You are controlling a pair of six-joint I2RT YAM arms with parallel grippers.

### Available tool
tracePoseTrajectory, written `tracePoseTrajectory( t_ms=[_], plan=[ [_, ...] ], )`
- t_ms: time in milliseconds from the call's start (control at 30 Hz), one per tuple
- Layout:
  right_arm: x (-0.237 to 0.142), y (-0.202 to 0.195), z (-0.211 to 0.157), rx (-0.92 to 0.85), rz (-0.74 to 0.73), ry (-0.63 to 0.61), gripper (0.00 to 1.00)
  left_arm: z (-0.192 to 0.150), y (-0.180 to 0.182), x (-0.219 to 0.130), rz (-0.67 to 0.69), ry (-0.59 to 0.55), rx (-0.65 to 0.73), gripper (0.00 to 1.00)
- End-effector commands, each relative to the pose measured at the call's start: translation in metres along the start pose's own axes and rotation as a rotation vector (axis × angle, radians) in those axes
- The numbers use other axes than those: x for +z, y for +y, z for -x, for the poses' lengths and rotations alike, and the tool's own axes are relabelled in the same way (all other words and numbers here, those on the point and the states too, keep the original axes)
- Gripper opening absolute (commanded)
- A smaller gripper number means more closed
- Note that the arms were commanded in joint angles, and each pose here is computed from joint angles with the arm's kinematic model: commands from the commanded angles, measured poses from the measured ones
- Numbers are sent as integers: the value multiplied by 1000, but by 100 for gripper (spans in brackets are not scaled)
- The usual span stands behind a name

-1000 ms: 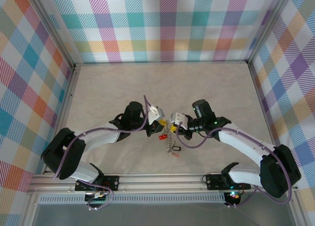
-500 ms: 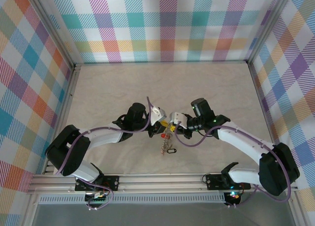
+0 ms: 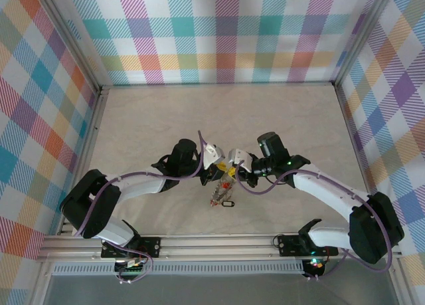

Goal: Put the keys on the keyring

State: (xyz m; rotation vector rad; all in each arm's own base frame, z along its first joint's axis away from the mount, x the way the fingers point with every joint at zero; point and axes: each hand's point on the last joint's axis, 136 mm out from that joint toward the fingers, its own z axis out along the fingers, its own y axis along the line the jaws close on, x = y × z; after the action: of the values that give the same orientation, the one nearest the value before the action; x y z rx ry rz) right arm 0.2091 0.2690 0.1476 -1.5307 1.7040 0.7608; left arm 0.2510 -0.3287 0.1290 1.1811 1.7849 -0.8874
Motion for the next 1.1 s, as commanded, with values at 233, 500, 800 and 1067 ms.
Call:
tracePoseTrajectory(
  t_ms=[233, 500, 800, 1067],
  plan=[
    [6, -1, 0, 26, -36, -70, 0, 14, -12, -24, 15, -33, 72, 28],
    [9, -1, 0, 38, -45, -129, 0, 10, -3, -55, 85, -50, 57, 36],
    [8, -2, 4, 33, -45, -147, 0, 4, -13, -56, 31, -69, 23, 36],
    [7, -1, 5, 36, -39, -128, 0, 8, -20, -46, -32, -77, 11, 37]
  ],
)
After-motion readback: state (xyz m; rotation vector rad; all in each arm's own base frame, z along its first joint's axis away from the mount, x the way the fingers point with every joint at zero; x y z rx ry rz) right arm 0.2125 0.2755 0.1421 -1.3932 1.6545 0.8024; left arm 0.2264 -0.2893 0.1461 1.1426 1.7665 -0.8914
